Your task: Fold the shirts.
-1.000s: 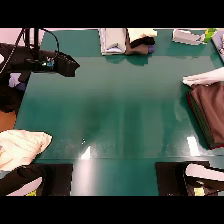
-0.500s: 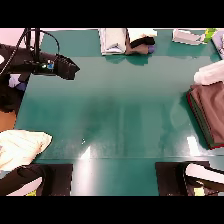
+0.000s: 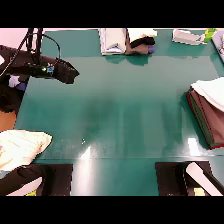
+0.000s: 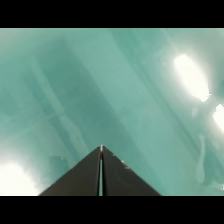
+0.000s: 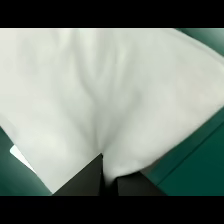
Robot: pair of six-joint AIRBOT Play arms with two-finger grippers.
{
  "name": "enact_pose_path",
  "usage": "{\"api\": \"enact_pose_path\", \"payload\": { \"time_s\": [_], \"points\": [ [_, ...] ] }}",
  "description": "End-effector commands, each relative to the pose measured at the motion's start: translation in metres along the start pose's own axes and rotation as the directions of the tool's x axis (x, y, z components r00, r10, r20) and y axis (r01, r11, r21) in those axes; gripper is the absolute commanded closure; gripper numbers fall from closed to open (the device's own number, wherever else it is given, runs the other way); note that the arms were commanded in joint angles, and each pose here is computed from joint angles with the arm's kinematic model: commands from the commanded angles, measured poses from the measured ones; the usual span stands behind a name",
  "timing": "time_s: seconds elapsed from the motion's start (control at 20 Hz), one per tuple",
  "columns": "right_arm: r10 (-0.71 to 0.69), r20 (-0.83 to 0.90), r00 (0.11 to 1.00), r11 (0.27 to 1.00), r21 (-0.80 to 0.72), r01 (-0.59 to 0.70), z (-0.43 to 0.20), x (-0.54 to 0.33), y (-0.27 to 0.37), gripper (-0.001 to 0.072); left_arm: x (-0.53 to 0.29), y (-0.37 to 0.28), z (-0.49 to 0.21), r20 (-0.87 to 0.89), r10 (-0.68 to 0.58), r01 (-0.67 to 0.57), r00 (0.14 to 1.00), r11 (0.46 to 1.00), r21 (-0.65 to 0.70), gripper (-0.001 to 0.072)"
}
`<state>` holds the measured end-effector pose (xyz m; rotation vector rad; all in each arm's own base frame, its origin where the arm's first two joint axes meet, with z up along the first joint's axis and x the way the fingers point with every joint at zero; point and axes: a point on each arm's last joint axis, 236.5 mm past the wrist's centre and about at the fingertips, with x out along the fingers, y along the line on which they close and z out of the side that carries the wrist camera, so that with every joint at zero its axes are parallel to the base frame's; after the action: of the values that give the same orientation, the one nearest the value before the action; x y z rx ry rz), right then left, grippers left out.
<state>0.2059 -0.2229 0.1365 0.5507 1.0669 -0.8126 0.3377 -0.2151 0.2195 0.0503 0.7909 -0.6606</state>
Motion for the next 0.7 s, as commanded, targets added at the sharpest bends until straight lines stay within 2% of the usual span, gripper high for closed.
{"api": "enact_pose_path", "payload": {
  "time_s": [0.0,0.1,0.15,0.2,0.25,0.35,0.4,0.5,0.65],
  "points": [
    [-0.052,-0.058,0.997,0.995,0.083,0.056,-0.046,0.041,-0.034,0.0692,0.0,0.0,-0.002,-0.008,-0.001,0.001,1.0,1.0,0.004,0.0675],
    [-0.059,-0.09,0.994,0.993,0.098,0.068,-0.061,0.057,-0.04,0.0678,0.0,0.0,-0.003,-0.014,-0.002,0.002,1.0,1.0,0.003,0.0675],
    [-0.062,-0.105,0.993,0.992,0.101,0.072,-0.066,0.062,-0.042,0.0529,0.0,-0.001,-0.005,-0.019,-0.002,0.002,1.0,1.0,0.003,0.0675],
    [-0.064,-0.12,0.991,0.994,0.085,0.075,-0.068,0.067,-0.044,0.0284,0.0,-0.001,-0.006,-0.024,-0.003,0.003,1.0,1.0,0.003,0.0675],
    [-0.067,-0.137,0.988,0.995,0.067,0.076,-0.069,0.07,-0.047,0.0179,0.0,-0.001,-0.006,-0.025,-0.003,0.003,1.0,1.0,0.003,0.0675],
    [-0.034,-0.13,0.991,0.995,0.086,0.046,-0.055,0.06,-0.041,0.0161,0.0,-0.001,-0.006,-0.024,-0.003,0.003,1.0,1.0,0.003,0.0675],
    [0.026,-0.089,0.996,0.995,0.099,-0.017,-0.04,0.051,-0.025,0.0161,0.0,-0.001,-0.006,-0.024,-0.004,0.004,1.0,1.0,0.003,0.0675],
    [0.226,0.006,0.974,0.971,0.082,-0.226,-0.01,0.021,0.033,0.0162,0.0,-0.001,-0.005,-0.021,-0.003,0.003,1.0,1.0,0.003,0.0675],
    [0.488,0.029,0.873,0.871,-0.092,-0.483,-0.008,-0.026,0.139,0.0162,0.0,-0.001,-0.005,-0.021,-0.003,0.003,1.0,1.0,0.002,0.0675]
  ]
}}
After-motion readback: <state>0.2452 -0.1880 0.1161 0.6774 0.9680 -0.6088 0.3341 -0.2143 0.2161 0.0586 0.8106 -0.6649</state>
